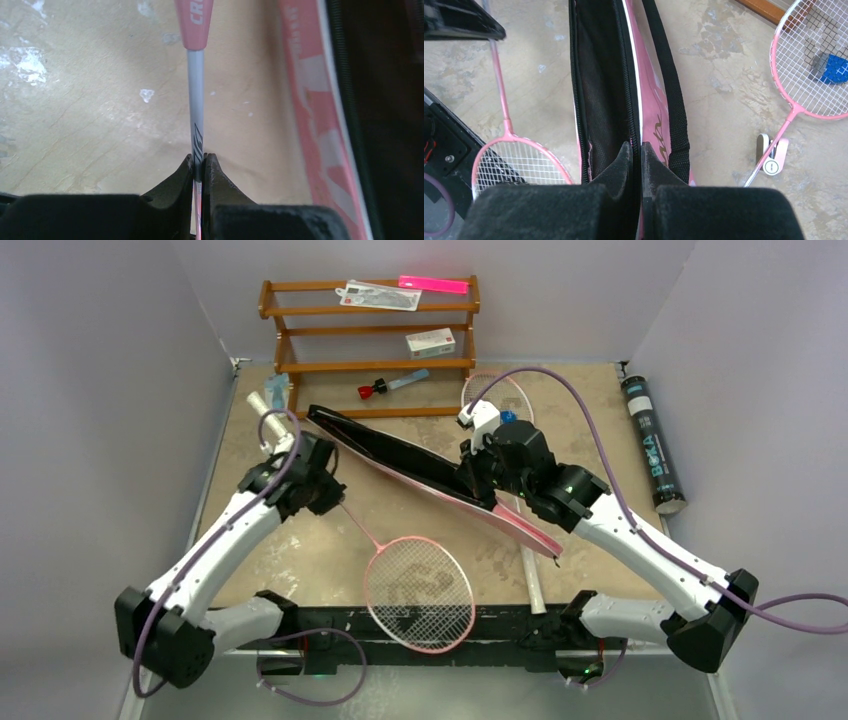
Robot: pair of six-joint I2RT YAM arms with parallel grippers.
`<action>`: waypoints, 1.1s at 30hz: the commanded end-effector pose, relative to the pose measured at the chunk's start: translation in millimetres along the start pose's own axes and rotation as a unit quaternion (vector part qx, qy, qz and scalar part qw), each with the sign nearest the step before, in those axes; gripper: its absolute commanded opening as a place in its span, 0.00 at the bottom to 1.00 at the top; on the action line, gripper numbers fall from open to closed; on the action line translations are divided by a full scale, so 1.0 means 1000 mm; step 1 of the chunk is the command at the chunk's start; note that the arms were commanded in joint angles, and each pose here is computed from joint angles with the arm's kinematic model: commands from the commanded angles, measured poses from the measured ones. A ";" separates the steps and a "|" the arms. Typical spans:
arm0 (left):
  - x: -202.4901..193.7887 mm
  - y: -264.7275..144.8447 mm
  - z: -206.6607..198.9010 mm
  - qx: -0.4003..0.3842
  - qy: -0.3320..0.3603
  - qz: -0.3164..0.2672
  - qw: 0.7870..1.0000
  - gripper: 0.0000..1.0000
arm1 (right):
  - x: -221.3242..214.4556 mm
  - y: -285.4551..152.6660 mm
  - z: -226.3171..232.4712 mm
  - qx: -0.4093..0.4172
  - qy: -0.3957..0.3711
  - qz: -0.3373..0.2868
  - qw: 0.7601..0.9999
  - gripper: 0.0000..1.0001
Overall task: Pack up the badminton gear
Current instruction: Pick up the racket from the center of the board.
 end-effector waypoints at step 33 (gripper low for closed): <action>0.127 -0.239 -0.130 -0.447 -0.037 -0.128 0.885 0.00 | 0.006 -0.018 0.008 0.095 0.110 -0.057 0.988 0.00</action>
Point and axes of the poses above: each gripper's point midway between its finger pads, its own y axis out along the fingers, its own z axis along the line the jaws close on, x = y × z, the point moved 3 cm from there along -y, back along the fingers, and after that the axes turned 14 degrees about -y, right-handed, at the moved point
